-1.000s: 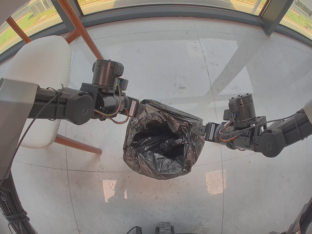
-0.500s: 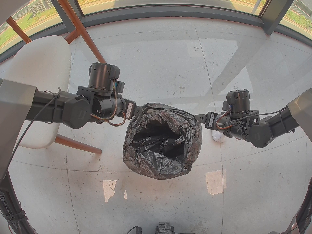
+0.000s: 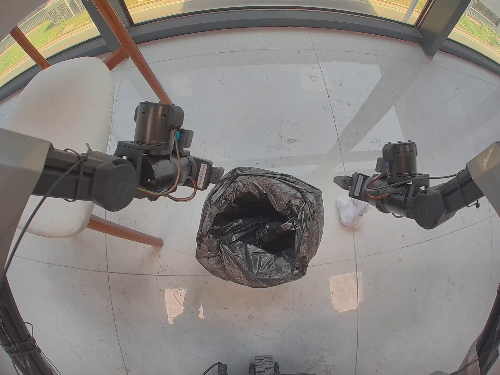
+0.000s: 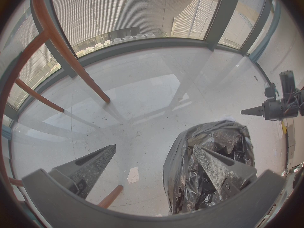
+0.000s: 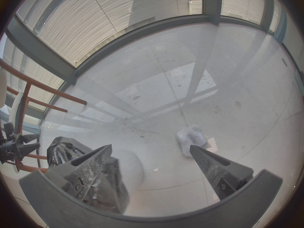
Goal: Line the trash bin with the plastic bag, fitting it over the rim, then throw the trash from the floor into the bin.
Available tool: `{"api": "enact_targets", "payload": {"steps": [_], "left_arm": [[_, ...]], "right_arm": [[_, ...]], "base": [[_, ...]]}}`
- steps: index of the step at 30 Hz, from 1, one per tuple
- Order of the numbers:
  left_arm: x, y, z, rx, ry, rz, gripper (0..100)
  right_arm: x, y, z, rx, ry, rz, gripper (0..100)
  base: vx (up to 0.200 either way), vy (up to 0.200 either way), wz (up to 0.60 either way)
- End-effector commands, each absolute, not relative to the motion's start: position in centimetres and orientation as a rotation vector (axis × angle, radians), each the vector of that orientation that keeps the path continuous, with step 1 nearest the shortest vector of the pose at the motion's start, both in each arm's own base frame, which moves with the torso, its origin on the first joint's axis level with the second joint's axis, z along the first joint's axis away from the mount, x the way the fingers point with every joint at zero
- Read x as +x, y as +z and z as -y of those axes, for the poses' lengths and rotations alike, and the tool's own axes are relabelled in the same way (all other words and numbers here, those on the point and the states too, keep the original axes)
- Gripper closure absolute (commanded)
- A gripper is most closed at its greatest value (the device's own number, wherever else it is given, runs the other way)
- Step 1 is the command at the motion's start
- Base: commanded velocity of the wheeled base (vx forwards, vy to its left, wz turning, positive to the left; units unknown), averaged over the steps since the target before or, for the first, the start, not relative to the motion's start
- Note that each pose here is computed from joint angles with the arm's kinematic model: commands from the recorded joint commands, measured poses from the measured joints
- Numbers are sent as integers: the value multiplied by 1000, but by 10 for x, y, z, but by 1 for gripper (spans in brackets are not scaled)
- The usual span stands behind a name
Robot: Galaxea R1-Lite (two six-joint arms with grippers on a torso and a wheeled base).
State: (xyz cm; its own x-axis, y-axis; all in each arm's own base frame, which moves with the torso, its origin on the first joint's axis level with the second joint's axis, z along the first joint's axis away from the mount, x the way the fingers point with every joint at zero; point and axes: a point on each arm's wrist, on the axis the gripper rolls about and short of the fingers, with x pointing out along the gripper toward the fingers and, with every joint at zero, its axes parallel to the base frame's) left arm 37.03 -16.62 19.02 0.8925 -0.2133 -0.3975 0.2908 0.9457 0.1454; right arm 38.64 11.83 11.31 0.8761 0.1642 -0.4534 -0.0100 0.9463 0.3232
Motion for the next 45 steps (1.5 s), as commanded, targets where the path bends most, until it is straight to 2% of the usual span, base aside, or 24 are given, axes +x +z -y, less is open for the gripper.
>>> {"api": "enact_targets", "payload": {"steps": [1,5,9,15,24,31,45], "left_arm": [[340,227,156,133,-273,-316,0],[308,243,163,75,-322,-291,0],[280,260,159,32,-353,-257,0],[247,277,145,12,-435,-210,0],[237,281,118,-17,-388,-129,0],[246,288,97,-32,-308,-80,0],[242,299,97,-46,-371,-12,0]], "right_arm": [[374,115,-60,320,24,-523,0],[367,99,-26,269,-17,-578,0],[362,85,-7,227,-49,-621,0],[380,68,3,230,-20,-568,0],[406,22,-18,220,46,-587,0],[435,12,-36,219,117,-548,0],[482,-41,-42,179,136,-522,0]], "base": [[0,0,0],[0,0,0],[0,0,0],[0,0,0],[0,0,0],[0,0,0],[0,0,0]]}}
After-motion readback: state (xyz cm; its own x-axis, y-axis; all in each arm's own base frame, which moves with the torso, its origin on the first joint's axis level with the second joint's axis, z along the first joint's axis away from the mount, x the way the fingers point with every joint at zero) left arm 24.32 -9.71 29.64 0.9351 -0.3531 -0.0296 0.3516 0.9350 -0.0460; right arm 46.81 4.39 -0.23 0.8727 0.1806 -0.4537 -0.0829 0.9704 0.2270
